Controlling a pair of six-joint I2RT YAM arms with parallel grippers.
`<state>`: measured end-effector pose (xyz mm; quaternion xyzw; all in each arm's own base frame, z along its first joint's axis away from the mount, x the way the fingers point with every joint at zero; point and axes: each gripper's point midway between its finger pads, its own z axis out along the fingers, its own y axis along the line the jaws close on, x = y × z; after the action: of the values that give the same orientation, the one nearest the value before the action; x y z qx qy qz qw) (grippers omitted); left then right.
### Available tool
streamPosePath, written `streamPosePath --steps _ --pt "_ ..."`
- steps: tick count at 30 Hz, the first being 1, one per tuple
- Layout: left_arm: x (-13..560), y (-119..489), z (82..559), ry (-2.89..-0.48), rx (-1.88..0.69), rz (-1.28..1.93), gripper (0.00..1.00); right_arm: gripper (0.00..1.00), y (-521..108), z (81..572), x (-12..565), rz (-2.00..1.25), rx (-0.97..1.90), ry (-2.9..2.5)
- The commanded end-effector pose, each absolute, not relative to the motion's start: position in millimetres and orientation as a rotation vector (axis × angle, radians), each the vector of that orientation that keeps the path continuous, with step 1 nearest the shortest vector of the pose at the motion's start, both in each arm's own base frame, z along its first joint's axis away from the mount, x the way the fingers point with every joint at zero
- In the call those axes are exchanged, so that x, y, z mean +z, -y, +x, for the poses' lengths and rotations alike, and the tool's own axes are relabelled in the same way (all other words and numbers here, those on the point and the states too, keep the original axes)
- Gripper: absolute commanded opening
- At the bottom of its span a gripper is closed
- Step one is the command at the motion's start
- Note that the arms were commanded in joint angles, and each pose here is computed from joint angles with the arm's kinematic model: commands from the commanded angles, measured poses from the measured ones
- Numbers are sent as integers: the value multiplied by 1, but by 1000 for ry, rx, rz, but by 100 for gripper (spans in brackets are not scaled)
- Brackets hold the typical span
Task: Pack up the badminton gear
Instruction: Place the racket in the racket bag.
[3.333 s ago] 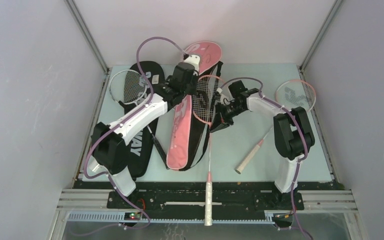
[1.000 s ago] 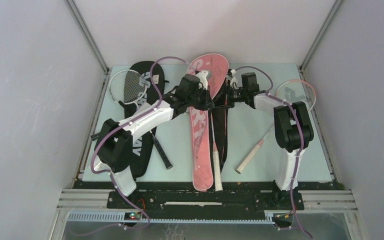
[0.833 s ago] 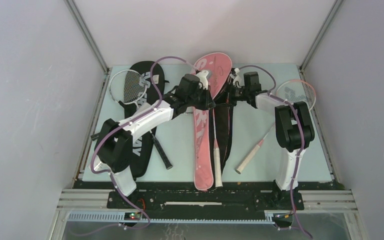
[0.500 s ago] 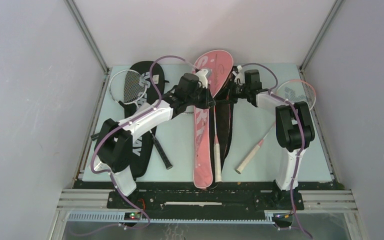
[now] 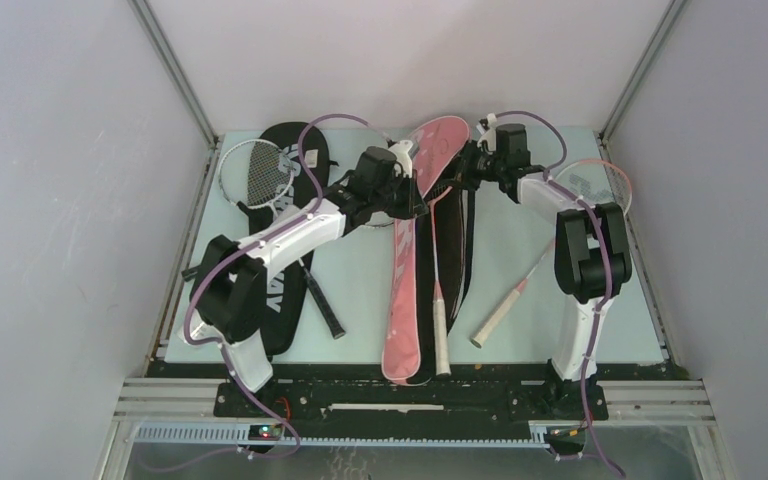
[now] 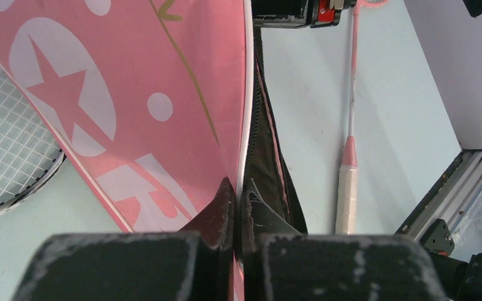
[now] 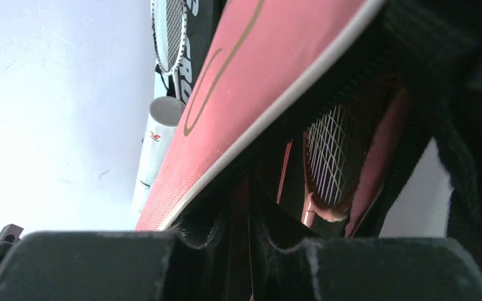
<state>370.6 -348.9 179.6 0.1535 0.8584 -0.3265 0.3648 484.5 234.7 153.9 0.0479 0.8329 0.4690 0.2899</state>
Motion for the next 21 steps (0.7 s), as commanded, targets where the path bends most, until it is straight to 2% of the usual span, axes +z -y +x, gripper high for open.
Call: streamPosePath --steps 1,6,12,21 --pt "204 360 374 -2145 -912 396 0 23 -242 482 183 128 1338 -2191" --pt "206 354 383 -2150 -886 364 0 32 -238 449 169 45 1334 -2326" --pt "219 344 397 -2143 -896 292 0 52 -214 405 163 -102 1242 -2382" --pt "246 328 413 -2100 -949 213 0 59 -194 328 165 -374 1217 -2376"
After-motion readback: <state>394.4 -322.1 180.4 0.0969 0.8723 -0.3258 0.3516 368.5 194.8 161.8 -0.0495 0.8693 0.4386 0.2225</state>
